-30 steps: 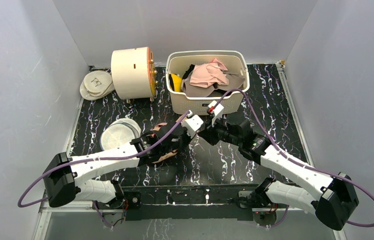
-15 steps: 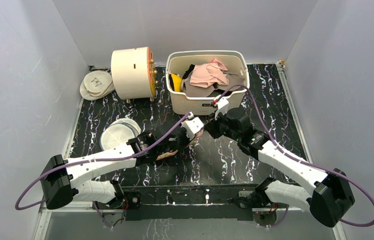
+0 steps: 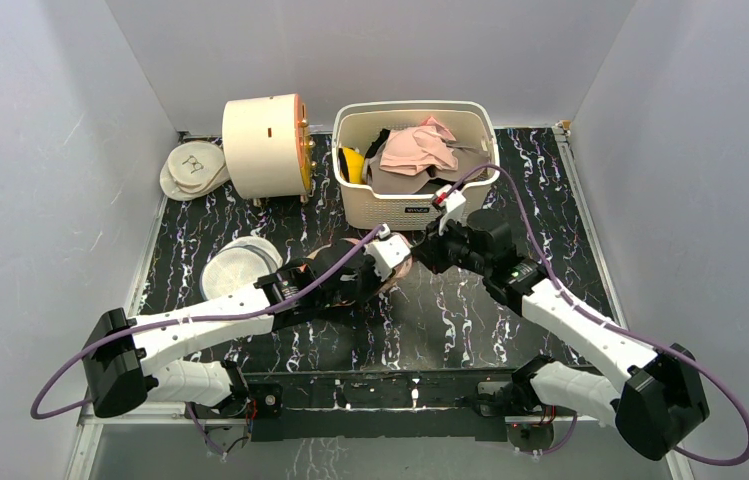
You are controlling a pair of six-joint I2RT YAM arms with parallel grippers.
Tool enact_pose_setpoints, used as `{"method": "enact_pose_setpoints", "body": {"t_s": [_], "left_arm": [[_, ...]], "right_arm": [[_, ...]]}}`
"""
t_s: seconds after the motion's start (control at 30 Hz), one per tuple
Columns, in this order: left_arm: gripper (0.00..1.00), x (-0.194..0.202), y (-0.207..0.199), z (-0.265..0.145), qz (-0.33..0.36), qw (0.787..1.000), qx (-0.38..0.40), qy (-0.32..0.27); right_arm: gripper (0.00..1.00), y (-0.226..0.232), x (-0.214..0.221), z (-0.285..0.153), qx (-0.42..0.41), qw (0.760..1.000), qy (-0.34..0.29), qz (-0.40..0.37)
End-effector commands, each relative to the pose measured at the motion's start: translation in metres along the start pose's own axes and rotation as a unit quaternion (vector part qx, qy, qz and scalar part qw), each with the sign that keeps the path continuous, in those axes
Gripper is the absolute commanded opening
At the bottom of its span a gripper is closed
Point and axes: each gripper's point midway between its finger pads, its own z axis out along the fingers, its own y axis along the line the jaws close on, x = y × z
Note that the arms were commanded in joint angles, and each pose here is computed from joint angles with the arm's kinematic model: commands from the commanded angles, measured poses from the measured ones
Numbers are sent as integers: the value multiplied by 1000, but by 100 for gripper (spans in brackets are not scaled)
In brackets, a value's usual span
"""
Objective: Unzip the laundry bag and remove the bra
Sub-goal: Unzip the laundry bag at the center of the board.
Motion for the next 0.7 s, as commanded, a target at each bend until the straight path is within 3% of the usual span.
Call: {"method": "enact_pose_setpoints", "body": {"t_s": [0.0,0.37,0.67], "left_arm": [[23,-14,7,-3,-6,1000,-19,-10],[53,-25,-6,-13,-8,999,23,-39],[55,-21,7,-12,-11,999,-13,-34]], "right_arm": [[0,27,-40,-12,-54,996,-65,-19],[0,71,-39,-6,-100,993,-59,-19],[0,79,-41,-7,-107,992,-64,-19]]}}
